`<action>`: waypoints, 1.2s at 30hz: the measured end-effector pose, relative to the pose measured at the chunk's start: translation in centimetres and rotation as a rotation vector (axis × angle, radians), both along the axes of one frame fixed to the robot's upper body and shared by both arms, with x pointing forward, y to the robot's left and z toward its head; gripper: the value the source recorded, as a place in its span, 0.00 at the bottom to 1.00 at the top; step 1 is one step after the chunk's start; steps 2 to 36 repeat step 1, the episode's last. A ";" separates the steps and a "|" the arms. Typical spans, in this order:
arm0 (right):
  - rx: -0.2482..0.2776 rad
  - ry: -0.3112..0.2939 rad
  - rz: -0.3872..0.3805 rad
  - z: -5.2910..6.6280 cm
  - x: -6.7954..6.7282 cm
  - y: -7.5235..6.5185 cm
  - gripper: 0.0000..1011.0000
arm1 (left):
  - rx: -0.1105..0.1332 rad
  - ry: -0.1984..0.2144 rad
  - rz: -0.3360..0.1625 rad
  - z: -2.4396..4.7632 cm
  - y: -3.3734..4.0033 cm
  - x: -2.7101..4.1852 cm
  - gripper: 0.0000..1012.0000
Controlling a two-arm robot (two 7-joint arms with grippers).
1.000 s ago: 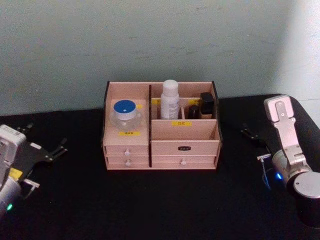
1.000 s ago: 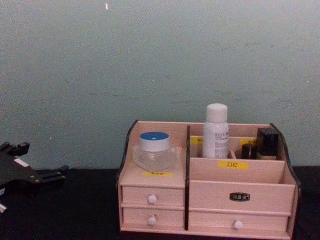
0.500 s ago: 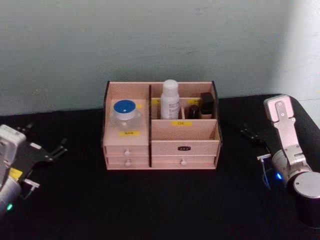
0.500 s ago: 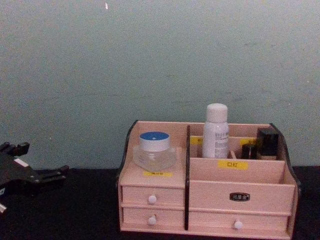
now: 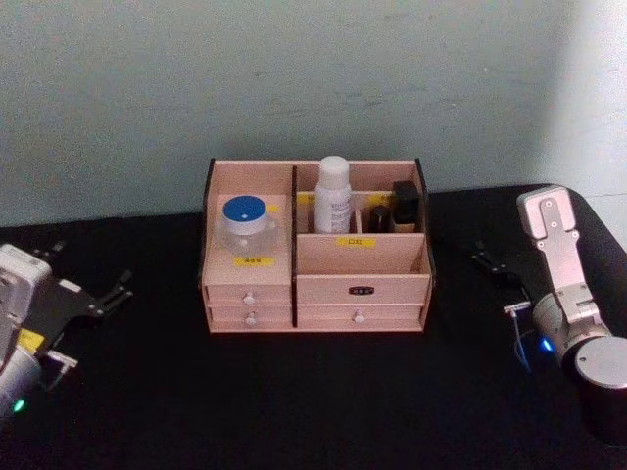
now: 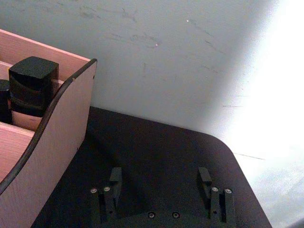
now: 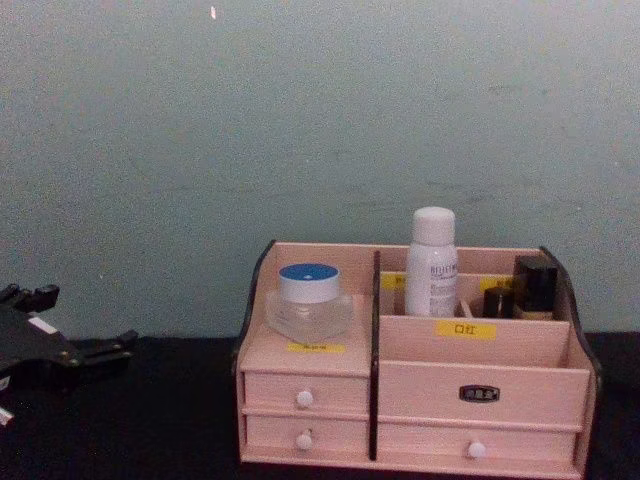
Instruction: Pick up the facial cleanser and watermelon frost from the table and place them into the tiered storage box.
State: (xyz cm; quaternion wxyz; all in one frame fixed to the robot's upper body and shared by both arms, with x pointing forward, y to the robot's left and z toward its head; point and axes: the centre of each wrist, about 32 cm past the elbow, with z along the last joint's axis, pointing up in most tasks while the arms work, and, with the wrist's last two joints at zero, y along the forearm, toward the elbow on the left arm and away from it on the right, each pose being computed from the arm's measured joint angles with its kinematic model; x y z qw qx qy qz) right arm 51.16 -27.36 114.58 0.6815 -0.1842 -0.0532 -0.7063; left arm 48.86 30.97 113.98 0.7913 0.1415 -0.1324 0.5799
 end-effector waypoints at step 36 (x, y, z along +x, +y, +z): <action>0.000 0.000 0.000 0.0 0.0 0.0 0.99 | 0.000 0.000 0.000 0.00 0.00 0.00 0.99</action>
